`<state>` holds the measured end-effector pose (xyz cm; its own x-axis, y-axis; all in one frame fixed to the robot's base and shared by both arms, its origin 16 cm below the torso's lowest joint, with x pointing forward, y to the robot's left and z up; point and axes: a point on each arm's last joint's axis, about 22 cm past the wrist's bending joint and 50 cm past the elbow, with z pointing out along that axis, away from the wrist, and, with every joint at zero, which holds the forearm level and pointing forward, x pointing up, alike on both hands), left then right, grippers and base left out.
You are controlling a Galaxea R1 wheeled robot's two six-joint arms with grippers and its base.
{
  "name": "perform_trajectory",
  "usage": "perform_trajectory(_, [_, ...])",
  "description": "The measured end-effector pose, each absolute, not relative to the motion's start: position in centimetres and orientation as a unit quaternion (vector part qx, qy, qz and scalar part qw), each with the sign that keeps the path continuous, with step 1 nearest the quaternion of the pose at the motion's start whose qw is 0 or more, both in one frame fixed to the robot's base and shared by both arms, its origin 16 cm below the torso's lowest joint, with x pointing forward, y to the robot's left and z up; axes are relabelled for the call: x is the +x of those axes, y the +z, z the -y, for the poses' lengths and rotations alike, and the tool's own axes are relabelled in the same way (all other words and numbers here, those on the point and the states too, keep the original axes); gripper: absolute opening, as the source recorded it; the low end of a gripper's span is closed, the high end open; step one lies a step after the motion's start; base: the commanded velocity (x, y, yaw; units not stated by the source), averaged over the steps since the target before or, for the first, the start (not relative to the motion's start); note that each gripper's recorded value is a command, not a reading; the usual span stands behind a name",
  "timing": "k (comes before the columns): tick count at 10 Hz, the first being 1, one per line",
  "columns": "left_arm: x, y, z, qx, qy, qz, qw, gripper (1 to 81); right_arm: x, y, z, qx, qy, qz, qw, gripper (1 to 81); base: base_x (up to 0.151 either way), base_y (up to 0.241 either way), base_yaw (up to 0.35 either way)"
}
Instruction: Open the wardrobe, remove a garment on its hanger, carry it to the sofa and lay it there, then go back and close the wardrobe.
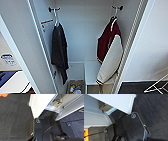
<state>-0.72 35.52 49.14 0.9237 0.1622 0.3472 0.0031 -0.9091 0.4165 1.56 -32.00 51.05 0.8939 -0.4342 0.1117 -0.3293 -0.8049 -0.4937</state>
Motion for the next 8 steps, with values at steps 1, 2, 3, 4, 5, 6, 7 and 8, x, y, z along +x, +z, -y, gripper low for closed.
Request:
perform_trajectory(1, [-1.7,47.8,-34.6,0.964,0.173,-0.042,0.195,81.1,0.5,49.5,31.4,-0.951,-0.096,-0.188,0.225,81.1,0.000,0.000,0.000])
perform_trajectory(2, [-2.8,46.6,-33.0,0.970,0.152,-0.044,0.187,81.1,-0.3,48.2,30.2,-0.957,-0.085,-0.175,0.218,81.1,0.000,0.000,0.000])
perform_trajectory(3, [-4.2,45.7,-31.0,0.974,0.128,-0.044,0.184,81.1,-1.1,47.1,28.1,-0.960,-0.074,-0.163,0.216,81.1,0.000,0.000,0.000])
perform_trajectory(4, [-5.2,45.0,-29.0,0.976,0.110,-0.038,0.184,81.1,-2.2,46.1,26.3,-0.963,-0.062,-0.153,0.214,81.1,0.000,0.000,0.000])
perform_trajectory(5, [-5.8,44.5,-27.6,0.978,0.096,-0.032,0.182,81.1,-3.5,45.4,25.2,-0.966,-0.051,-0.146,0.207,81.1,0.000,0.000,0.000])
perform_trajectory(6, [-6.1,43.9,-26.4,0.981,0.080,-0.022,0.177,81.1,-4.8,44.6,25.0,-0.970,-0.041,-0.139,0.193,81.1,0.000,0.000,0.000])
perform_trajectory(7, [-5.9,43.6,-25.7,0.982,0.071,-0.014,0.174,81.1,-5.4,43.8,25.3,-0.975,-0.036,-0.132,0.176,81.1,0.000,0.000,0.000])
perform_trajectory(8, [-5.5,43.4,-25.2,0.982,0.068,-0.008,0.174,81.1,-5.2,43.3,25.4,-0.978,-0.037,-0.125,0.164,81.1,0.000,0.000,0.000])
